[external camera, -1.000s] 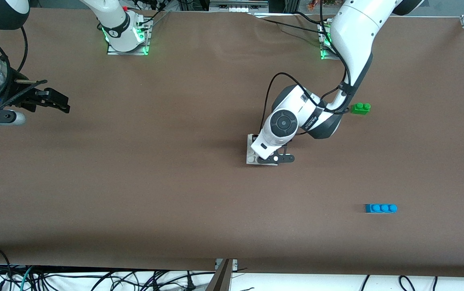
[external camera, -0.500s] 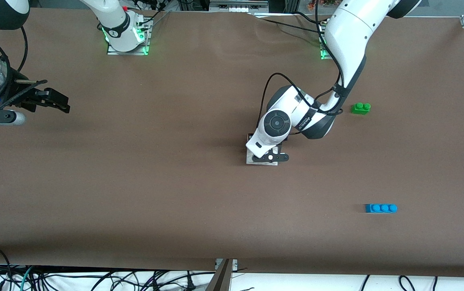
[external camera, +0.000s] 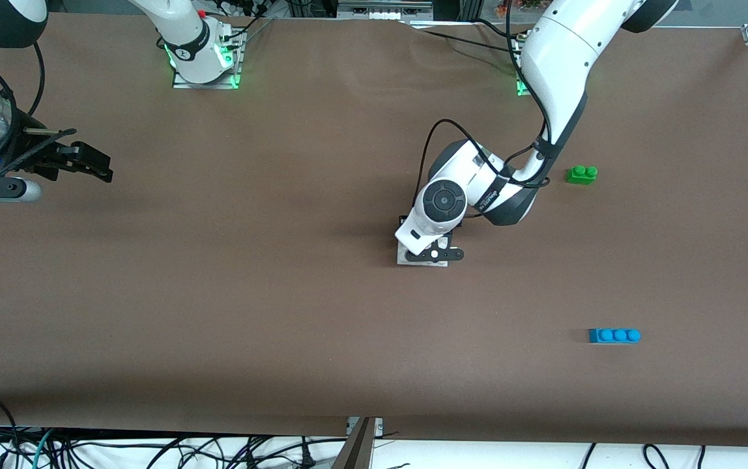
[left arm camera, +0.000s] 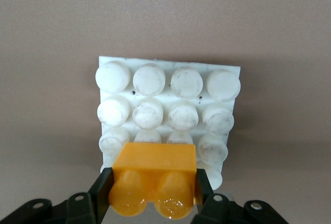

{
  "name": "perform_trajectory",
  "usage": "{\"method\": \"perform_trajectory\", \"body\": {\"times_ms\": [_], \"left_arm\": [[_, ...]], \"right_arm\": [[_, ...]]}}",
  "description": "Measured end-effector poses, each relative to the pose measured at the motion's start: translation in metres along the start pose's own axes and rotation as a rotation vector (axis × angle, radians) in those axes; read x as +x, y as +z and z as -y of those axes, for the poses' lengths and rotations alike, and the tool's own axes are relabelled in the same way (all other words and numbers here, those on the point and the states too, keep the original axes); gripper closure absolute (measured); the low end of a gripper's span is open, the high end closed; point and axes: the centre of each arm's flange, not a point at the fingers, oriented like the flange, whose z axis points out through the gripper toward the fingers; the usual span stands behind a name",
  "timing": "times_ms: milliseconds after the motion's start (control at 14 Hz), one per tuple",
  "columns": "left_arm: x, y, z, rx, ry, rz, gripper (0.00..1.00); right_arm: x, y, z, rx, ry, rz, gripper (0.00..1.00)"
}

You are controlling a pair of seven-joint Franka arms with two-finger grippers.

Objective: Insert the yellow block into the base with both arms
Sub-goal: 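Press the yellow brick onto the plate studs and open the left gripper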

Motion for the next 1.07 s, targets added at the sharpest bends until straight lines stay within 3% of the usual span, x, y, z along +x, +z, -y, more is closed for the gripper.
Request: {"method": "perform_trajectory", "body": {"times_ms": [1071], "left_arm": [[0.0001,0.0051,-0.0047,0.005,0.011,-0.017,0.33]], "right_arm": [[0.0000,0.0000,0.0000,0.000,0.000,0.000,0.01]]}}
